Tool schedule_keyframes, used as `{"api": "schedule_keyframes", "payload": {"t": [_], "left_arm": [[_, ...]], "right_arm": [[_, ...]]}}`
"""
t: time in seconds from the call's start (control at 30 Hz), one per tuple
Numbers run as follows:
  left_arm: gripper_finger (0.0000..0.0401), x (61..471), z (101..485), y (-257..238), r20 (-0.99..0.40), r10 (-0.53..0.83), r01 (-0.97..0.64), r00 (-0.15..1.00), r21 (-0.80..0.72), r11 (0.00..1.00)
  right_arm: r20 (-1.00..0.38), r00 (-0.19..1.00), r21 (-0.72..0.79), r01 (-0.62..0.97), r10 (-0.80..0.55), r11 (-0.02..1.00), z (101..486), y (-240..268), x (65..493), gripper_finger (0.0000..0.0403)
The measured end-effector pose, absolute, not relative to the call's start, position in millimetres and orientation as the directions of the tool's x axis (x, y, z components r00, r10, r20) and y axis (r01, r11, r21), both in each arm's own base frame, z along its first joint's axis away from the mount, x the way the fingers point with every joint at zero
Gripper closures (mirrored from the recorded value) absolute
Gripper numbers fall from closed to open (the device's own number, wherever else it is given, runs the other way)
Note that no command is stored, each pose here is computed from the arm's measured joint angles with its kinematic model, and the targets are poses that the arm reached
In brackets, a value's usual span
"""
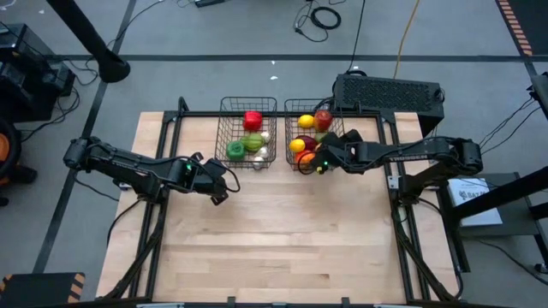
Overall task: Sort produce into baskets
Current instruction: Put the yellow lemon into the right wire basket, then return to Home Position
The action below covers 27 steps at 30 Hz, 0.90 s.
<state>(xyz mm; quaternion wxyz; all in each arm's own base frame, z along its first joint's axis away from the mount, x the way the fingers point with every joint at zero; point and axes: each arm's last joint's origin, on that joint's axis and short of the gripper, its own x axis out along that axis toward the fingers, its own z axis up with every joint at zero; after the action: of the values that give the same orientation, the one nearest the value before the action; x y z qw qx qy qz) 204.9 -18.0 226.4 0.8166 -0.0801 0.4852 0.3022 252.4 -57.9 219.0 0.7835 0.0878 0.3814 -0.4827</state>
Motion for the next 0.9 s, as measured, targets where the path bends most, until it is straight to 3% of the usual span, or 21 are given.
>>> {"api": "schedule_keyframes", "payload": {"t": [0.23,0.43,0.63,0.9], "left_arm": [[0.0255,204.9,226.3,-18.0,-0.841,0.416,-0.571,0.346,0.163,0.804],[0.0255,206.3,227.1,-18.1,-0.825,0.437,-0.535,0.36,0.201,0.82],[0.0255,220.8,236.9,-25.7,-0.673,0.537,-0.479,0.509,0.297,0.826],[0.0255,236.3,241.3,-46.3,-0.565,0.404,-0.344,0.719,0.216,0.914]], "right_arm": [[-0.685,0.259,-0.24,0.802,-0.681,0.547,223.9,-54.2,254.4,0.0081],[-0.633,0.449,-0.154,0.726,-0.631,0.671,259.2,-17.2,248.5,0.0083],[-0.439,0.632,-0.151,0.648,-0.638,0.746,279.8,44.8,223.9,0.0097],[-0.386,0.787,-0.211,0.433,-0.482,0.876,239.1,96.0,202.6,0.0153]]}}
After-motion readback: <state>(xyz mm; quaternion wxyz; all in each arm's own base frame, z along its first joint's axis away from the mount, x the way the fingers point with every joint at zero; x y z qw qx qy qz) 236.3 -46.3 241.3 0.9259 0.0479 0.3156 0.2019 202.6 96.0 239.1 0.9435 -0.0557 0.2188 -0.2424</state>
